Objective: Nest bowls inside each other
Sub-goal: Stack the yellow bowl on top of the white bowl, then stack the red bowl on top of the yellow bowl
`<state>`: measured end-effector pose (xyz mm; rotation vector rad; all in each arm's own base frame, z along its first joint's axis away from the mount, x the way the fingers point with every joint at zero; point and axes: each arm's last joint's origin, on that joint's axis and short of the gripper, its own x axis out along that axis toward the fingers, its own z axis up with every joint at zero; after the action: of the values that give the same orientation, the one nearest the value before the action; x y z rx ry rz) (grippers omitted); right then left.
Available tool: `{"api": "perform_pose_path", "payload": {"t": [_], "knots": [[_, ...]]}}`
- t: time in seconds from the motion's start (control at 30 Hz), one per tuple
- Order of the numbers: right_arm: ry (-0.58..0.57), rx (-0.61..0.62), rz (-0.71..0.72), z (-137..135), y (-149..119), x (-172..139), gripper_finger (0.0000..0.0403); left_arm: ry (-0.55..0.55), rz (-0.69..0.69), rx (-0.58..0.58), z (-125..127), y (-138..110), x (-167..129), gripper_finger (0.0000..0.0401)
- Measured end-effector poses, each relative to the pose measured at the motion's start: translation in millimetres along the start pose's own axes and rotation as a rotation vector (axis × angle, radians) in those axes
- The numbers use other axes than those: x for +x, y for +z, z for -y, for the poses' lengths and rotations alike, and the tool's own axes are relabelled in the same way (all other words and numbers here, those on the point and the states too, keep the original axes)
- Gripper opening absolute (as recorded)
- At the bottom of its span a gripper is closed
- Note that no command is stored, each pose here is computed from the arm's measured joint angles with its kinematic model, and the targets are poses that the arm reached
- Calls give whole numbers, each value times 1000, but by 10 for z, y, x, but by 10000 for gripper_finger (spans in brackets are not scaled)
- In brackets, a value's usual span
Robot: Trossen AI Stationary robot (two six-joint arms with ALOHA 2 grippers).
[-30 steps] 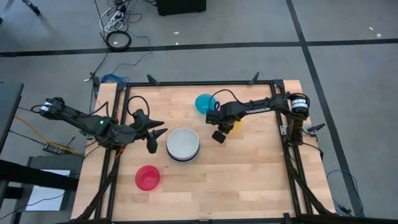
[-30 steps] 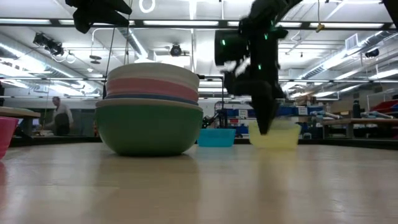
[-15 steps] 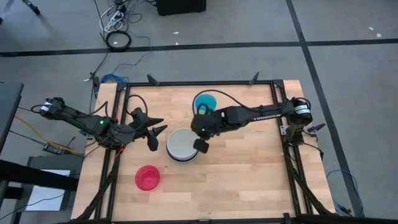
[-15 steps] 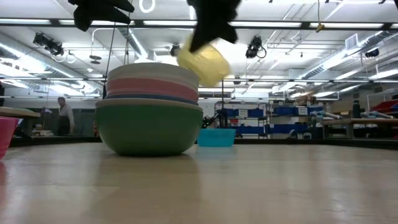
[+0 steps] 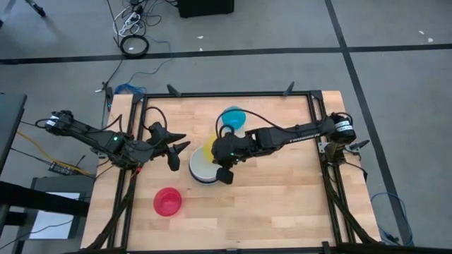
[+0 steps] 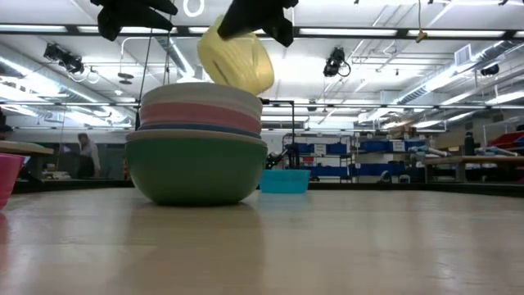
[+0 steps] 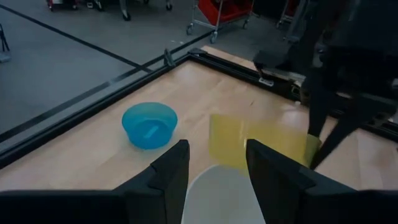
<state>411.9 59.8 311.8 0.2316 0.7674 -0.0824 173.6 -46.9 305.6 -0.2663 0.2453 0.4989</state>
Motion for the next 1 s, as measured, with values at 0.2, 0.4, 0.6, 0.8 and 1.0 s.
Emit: {"api": "perform_pose_path", "payload": {"t": [0.2,0.4,0.6,0.8,1.0], "knots": [[54,-13,7,-19,14,8,15,0,0,0,-1,0,-1,168],[54,3,5,-19,13,10,72,1,0,0,-1,0,0,168],[46,4,8,-17,14,10,113,1,0,0,-1,0,0,168],[39,4,1,-8,7,11,118,-9,-13,4,-1,-9,-1,168],[-97,-11,-127,77,-126,-78,115,-135,-224,-18,-14,-147,-17,168]]}}
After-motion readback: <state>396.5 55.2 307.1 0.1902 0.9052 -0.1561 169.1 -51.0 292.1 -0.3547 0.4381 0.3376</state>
